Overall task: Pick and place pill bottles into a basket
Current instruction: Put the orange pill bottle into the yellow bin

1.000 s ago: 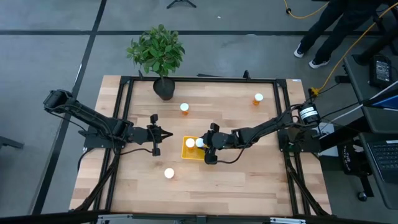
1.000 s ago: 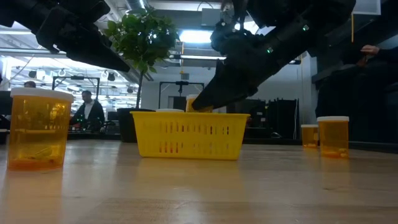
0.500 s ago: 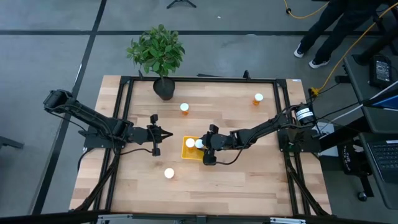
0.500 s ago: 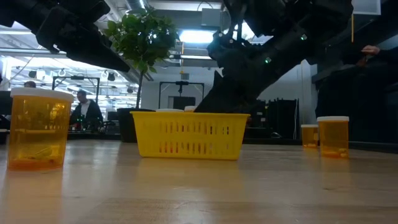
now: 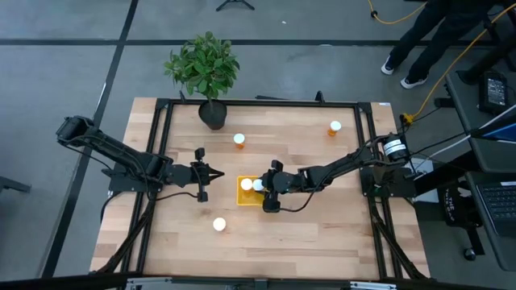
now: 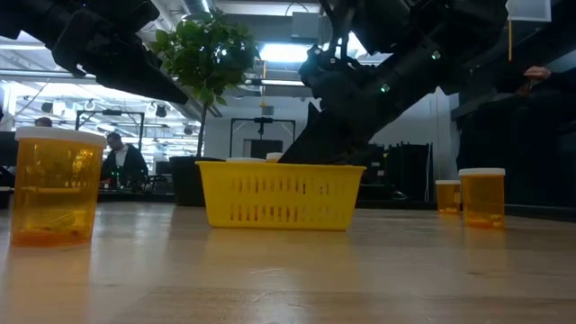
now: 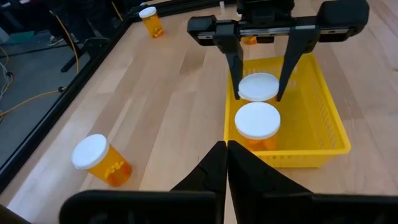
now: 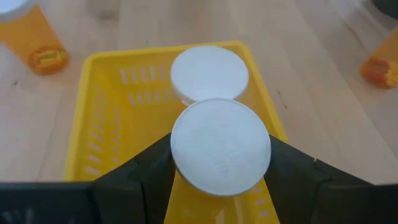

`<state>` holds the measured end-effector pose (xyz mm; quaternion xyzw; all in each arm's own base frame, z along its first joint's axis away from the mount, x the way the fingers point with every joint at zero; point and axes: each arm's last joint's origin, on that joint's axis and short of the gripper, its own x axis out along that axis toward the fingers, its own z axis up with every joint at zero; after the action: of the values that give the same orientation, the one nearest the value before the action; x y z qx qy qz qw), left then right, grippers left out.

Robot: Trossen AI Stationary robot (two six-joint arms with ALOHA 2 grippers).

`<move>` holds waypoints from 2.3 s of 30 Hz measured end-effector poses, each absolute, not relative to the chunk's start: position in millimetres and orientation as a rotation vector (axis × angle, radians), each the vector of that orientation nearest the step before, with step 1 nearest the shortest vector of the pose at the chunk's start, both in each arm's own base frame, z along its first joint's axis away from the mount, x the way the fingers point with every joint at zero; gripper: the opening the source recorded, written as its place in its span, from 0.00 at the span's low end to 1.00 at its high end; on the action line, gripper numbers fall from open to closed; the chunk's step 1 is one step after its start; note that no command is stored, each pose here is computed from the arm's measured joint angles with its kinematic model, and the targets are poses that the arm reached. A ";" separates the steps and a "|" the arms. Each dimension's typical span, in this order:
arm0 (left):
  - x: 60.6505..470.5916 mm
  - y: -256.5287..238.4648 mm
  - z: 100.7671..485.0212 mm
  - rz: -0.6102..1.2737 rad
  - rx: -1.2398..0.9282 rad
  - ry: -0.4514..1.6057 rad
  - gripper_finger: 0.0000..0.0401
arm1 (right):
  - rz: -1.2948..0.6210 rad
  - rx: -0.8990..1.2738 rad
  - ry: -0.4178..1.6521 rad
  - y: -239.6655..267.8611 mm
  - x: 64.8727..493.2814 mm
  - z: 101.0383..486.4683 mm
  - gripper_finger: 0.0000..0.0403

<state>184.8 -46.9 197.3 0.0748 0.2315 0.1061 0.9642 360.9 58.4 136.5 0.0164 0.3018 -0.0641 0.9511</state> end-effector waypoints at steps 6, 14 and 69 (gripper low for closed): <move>184.8 -46.9 197.3 0.215 0.151 0.469 0.00 | -0.132 0.030 0.631 58.2 359.7 135.0 0.53; 184.8 -46.9 197.3 0.215 0.151 0.469 0.02 | -0.132 0.029 0.633 58.1 359.6 134.8 0.53; 184.9 -47.9 197.1 0.180 0.143 0.474 0.01 | -0.103 -0.011 0.612 56.8 361.4 137.1 0.69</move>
<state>184.9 -47.9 197.1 0.0706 0.2341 0.0889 0.9656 361.4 56.8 137.1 -0.0055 0.3011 -0.0508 0.9522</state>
